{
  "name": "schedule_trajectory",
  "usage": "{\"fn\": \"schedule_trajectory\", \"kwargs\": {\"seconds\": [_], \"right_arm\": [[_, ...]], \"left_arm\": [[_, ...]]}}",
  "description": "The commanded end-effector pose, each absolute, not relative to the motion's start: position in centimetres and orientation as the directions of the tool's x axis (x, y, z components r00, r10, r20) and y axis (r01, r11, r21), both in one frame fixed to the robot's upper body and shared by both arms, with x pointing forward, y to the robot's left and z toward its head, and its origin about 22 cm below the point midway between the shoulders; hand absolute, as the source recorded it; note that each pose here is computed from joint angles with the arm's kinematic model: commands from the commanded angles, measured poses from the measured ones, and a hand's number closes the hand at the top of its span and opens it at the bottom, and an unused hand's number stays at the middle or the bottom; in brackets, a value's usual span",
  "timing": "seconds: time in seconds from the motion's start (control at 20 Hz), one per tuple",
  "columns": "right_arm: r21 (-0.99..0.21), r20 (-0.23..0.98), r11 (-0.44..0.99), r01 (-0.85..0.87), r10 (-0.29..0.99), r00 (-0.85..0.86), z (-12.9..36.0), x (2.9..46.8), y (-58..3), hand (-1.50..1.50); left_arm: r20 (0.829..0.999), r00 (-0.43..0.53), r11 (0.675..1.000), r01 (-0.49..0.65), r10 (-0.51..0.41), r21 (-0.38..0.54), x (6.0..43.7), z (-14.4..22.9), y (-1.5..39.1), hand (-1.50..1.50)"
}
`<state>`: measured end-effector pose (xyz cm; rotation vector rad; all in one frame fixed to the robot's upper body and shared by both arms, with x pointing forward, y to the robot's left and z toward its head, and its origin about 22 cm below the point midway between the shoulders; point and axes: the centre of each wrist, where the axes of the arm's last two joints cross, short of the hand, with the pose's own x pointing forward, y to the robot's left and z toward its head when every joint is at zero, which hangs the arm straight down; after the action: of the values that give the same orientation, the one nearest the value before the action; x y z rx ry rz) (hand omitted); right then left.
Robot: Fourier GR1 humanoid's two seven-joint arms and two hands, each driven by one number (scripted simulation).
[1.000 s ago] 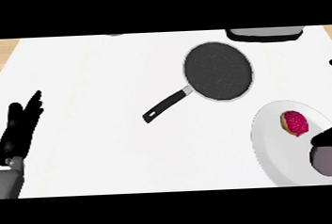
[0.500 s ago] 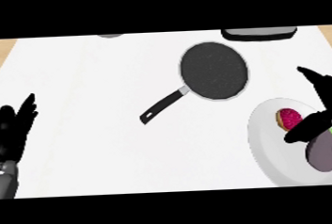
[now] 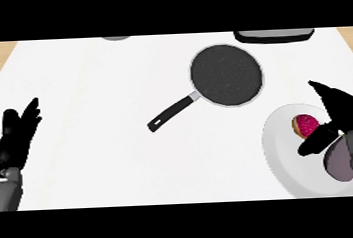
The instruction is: Pick the cupcake from the plate and place it in the pan
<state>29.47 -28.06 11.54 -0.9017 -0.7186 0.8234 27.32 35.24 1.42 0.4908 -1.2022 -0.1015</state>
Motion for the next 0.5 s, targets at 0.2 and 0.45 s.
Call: {"fn": "schedule_trajectory", "kwargs": {"seconds": [0.2, 0.45], "right_arm": [[-0.872, 0.176, 0.367, -0.323, 0.853, 0.491, 9.0, 30.2, -26.5, -1.5], [-0.876, 0.178, 0.37, -0.311, 0.845, 0.503, 10.5, 31.3, -29.2, -1.5]], "left_arm": [[0.873, 0.369, 0.892, -0.192, -0.32, 0.408, 26.8, 1.6, 34.8, 0.0], [0.87, 0.368, 0.892, -0.181, -0.329, 0.414, 26.0, -1.0, 32.7, 0.0]]}}
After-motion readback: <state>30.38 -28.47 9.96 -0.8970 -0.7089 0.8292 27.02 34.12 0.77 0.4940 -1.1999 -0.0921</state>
